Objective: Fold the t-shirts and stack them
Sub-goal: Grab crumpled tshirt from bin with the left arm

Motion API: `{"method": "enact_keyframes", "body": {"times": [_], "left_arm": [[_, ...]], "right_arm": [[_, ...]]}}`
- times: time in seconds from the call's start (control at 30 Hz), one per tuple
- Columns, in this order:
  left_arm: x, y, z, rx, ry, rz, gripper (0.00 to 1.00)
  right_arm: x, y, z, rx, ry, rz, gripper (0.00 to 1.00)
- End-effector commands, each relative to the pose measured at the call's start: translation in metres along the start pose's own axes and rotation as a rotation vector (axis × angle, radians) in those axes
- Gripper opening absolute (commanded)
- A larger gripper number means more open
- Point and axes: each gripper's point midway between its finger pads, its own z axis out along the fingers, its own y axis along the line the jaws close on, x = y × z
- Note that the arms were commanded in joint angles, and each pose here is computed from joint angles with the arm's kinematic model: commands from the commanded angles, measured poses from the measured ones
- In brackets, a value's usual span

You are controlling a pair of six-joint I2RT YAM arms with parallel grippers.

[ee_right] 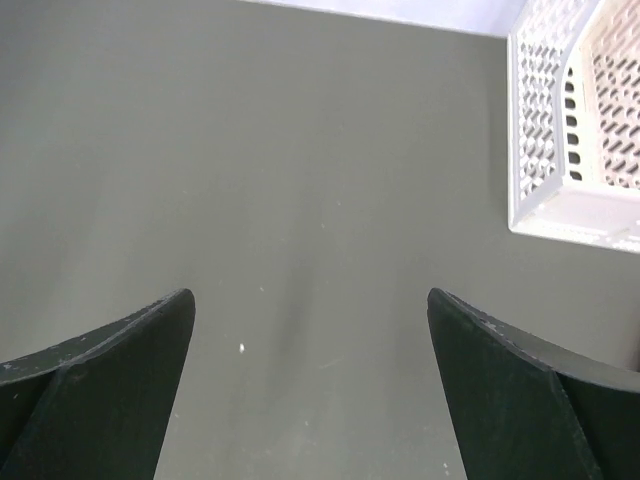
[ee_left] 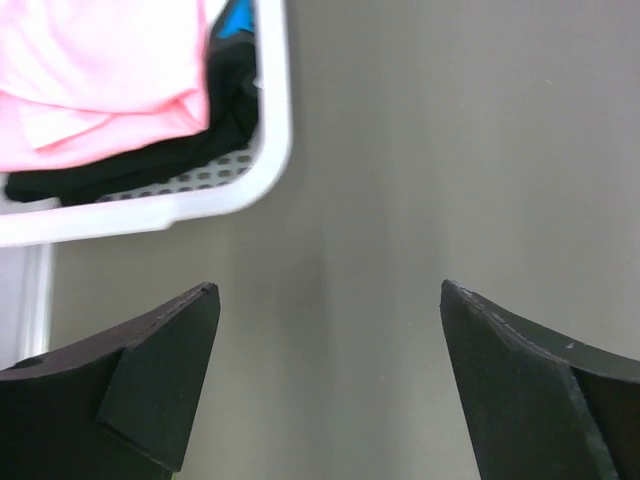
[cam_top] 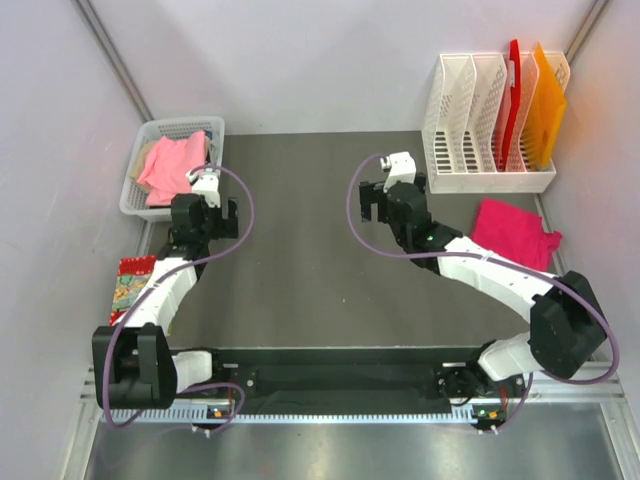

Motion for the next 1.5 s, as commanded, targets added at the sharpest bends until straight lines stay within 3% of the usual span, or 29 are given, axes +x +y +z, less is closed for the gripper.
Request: {"method": "enact_keyframes", "body": {"times": [0.0,0.23,0.33,0.37,0.43,0.47,0.5,0.57,0.7,0.83,0.87,1.0,1.23,1.3,1.43,1.47], "left_arm": [[-0.041,0.022,0.001,-0.108,-0.094,-0.016,0.98],[-0.055,0.048,0.036,-0.182,-0.056,-0.026,0.97],[-0.049,0.063,0.064,-0.209,0.004,-0.051,0.96],[-0.030,0.072,0.079,-0.218,0.067,-0.064,0.96],[-0.047,0.086,0.095,-0.226,0.049,-0.110,0.95],[-0.020,0.097,0.106,-0.236,0.147,-0.137,0.94],[-0.036,0.108,0.113,-0.251,0.118,-0.161,0.94],[-0.023,0.127,0.127,-0.273,0.158,-0.198,0.93],[-0.039,0.148,0.136,-0.254,0.117,-0.272,0.92],[-0.046,0.116,0.127,-0.078,0.100,-0.255,0.91],[-0.060,0.096,0.116,0.029,0.059,-0.246,0.91],[-0.068,0.048,0.084,0.199,0.012,-0.148,0.91],[-0.064,-0.038,0.035,0.305,-0.005,0.067,0.90],[-0.079,-0.056,0.023,0.319,-0.083,0.068,0.90],[-0.114,-0.024,0.030,0.158,-0.169,-0.014,0.88],[-0.115,0.006,0.038,0.094,-0.162,-0.050,0.86]], "right_arm": [[-0.005,-0.009,0.001,0.038,-0.010,0.000,1.00],[0.015,-0.017,-0.004,0.043,-0.021,0.083,1.00],[0.019,-0.013,-0.008,0.012,-0.041,0.127,1.00],[0.026,-0.014,-0.010,0.005,-0.034,0.125,1.00],[0.026,-0.014,-0.012,0.001,-0.037,0.129,1.00],[0.026,-0.014,-0.012,0.003,-0.036,0.129,1.00],[0.025,-0.014,-0.012,-0.001,-0.038,0.136,1.00],[0.024,-0.014,-0.015,-0.006,-0.041,0.141,1.00],[0.021,-0.010,-0.019,-0.040,-0.055,0.153,1.00],[0.020,-0.007,-0.016,-0.047,-0.045,0.144,1.00],[0.020,-0.006,-0.015,-0.049,-0.039,0.143,1.00],[0.024,-0.002,-0.010,-0.051,-0.024,0.134,1.00],[0.037,-0.004,-0.001,-0.026,0.009,0.119,1.00],[0.037,-0.002,-0.002,-0.034,0.009,0.116,1.00],[0.031,-0.005,-0.010,-0.040,-0.017,0.128,1.00],[0.028,-0.005,-0.012,-0.044,-0.028,0.132,1.00]]}}
